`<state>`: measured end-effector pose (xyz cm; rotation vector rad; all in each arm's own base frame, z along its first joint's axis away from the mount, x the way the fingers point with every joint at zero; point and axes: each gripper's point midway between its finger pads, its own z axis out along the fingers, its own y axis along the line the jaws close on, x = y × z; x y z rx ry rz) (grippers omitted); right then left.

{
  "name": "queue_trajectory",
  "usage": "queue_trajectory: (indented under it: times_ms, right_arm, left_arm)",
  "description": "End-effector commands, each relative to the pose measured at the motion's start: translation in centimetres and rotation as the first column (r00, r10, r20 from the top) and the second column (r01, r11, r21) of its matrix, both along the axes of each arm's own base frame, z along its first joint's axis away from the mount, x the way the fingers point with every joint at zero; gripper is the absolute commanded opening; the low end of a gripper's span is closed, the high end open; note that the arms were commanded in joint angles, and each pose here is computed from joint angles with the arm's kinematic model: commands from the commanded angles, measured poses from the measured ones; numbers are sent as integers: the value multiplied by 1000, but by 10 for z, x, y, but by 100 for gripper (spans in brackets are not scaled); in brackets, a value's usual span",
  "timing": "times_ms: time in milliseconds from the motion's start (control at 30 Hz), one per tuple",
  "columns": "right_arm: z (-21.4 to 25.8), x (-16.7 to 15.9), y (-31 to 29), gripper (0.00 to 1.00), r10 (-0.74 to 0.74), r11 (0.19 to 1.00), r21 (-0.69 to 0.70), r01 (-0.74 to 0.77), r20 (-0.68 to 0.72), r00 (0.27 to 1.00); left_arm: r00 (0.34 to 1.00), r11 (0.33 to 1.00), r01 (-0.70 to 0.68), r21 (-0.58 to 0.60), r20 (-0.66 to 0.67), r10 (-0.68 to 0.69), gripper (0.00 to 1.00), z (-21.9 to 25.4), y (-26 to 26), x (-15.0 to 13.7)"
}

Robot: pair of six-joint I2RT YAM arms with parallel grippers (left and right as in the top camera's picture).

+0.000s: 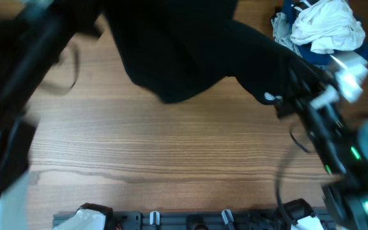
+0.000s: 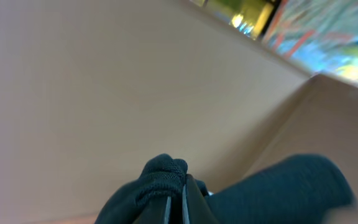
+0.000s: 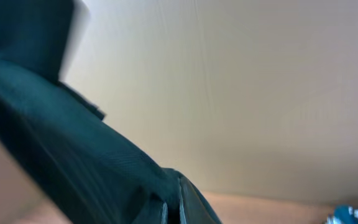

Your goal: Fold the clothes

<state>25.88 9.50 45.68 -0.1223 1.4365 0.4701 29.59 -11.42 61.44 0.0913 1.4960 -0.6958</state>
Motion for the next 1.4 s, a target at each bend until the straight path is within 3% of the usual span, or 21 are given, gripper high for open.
queue_trajectory:
  times_ms: [0, 100, 233, 333, 567, 833, 1000, 1133, 1267, 1367]
  right_arm:
    - [19, -28, -23, 4, -67, 997, 35, 65, 58, 996]
    - [15, -39, -26, 4, -67, 997, 31, 65, 48, 997]
    - [0, -32, -23, 4, -62, 998, 8, 62, -12, 998]
    - [-12, -20, -14, 4, -31, 1000, -9, 30, -61, 998]
    - [-50, 20, 15, 4, 52, 997, -41, -62, -206, 977]
    - [-80, 44, 30, 4, 90, 992, -55, -112, -306, 948]
    - [-103, 55, 51, 6, 173, 972, -84, -217, -362, 916]
    - [-130, 68, 73, 26, 260, 937, -108, -332, -418, 870]
    - [-163, 83, 105, 62, 403, 858, -116, -500, -450, 797]
    - [-198, 100, 119, 73, 442, 829, -79, -553, -511, 737]
  left_arm:
    - [981, 995, -92, -26, 169, 95, 4, 44, 32, -71]
    - [976, 995, -91, -34, 196, 96, 4, 49, 40, -104]
    - [982, 989, -147, -21, 114, 149, 4, 29, 49, -103]
    - [981, 981, -194, 18, -1, 194, 4, 1, 53, -81]
    - [966, 982, -164, 97, -186, 179, 4, -48, 35, -16]
    - [930, 983, -110, 150, -334, 155, 4, -98, 13, 51]
    - [918, 983, -76, 165, -374, 134, 4, -115, -2, 71]
    - [923, 985, -61, 162, -366, 117, 4, -114, -9, 71]
    - [929, 986, -50, 158, -355, 104, 4, -109, -12, 64]
    - [931, 986, -52, 155, -349, 104, 4, -106, -11, 62]
